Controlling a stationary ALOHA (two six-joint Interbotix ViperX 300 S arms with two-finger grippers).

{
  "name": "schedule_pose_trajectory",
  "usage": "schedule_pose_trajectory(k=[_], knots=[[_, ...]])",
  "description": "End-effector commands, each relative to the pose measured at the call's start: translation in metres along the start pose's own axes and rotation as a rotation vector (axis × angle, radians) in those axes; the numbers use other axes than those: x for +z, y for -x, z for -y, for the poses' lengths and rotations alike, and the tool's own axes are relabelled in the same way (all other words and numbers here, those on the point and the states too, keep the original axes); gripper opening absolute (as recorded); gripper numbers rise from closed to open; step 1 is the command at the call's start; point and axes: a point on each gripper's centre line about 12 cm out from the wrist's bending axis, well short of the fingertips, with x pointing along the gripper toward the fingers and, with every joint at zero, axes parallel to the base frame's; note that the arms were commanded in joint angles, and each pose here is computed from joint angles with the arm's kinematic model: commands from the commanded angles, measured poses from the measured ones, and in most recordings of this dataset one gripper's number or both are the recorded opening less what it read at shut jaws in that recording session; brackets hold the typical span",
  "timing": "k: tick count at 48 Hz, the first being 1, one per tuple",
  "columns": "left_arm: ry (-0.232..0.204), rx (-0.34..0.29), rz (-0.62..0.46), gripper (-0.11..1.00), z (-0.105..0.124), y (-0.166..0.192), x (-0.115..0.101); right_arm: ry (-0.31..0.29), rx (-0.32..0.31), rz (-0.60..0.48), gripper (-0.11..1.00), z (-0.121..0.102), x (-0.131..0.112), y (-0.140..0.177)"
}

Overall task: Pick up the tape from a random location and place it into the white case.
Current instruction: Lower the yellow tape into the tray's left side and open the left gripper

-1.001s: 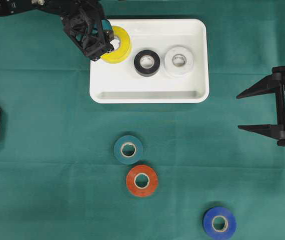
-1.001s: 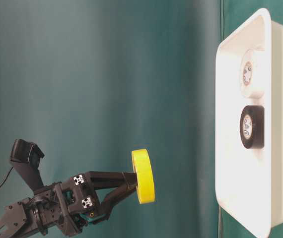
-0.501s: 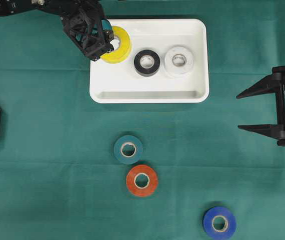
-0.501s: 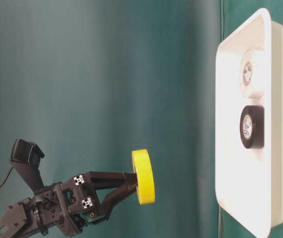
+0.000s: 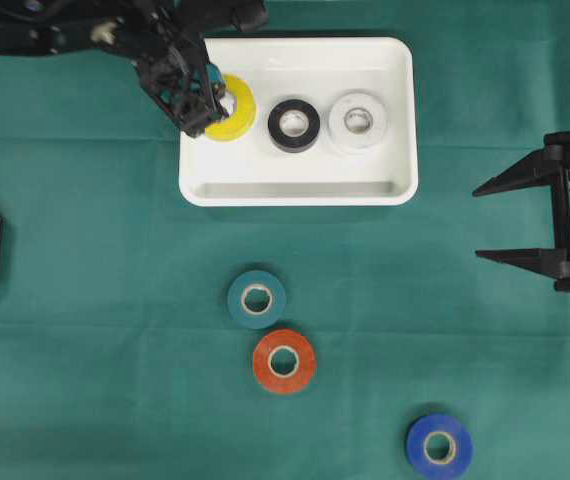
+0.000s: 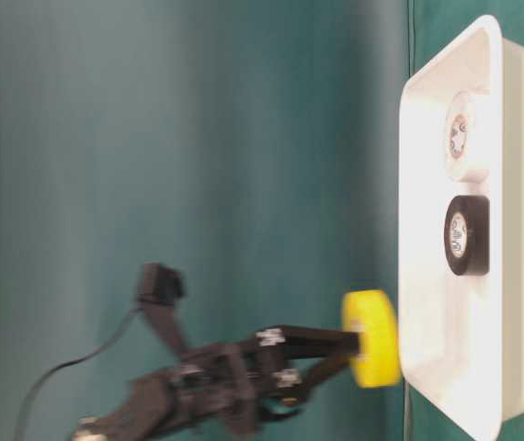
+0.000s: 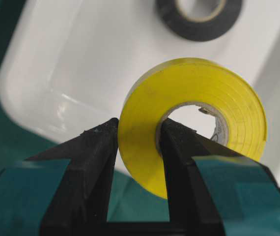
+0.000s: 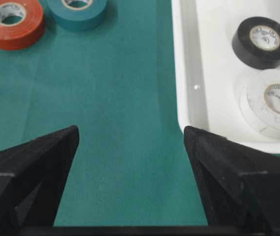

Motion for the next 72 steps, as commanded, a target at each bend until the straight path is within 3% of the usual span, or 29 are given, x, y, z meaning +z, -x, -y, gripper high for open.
schedule_pose_trajectory(k=[1, 29, 57, 60, 69, 72], knots=[[0.007, 0.004, 0.041, 0.21, -0.003, -0.006, 0.004, 0.002, 0.004, 0.029, 0.86, -0.001, 0.011, 0.001], [0.018, 0.009, -0.008, 0.21, -0.009, -0.062, -0.011, 0.002, 0.005, 0.033, 0.86, -0.001, 0.012, 0.001], [-0.02, 0.007, 0.02, 0.22, -0.006, -0.065, -0.008, 0.002, 0.004, 0.03, 0.86, -0.001, 0.012, 0.0], [-0.02, 0.007, 0.023, 0.31, -0.006, -0.064, -0.008, 0.002, 0.004, 0.029, 0.86, -0.001, 0.011, 0.0], [-0.018, 0.007, 0.032, 0.85, -0.006, -0.063, -0.006, 0.002, 0.004, 0.029, 0.86, -0.001, 0.012, 0.0], [-0.017, 0.006, 0.035, 0.94, -0.006, -0.062, -0.006, 0.007, 0.004, 0.031, 0.86, -0.001, 0.012, 0.001]])
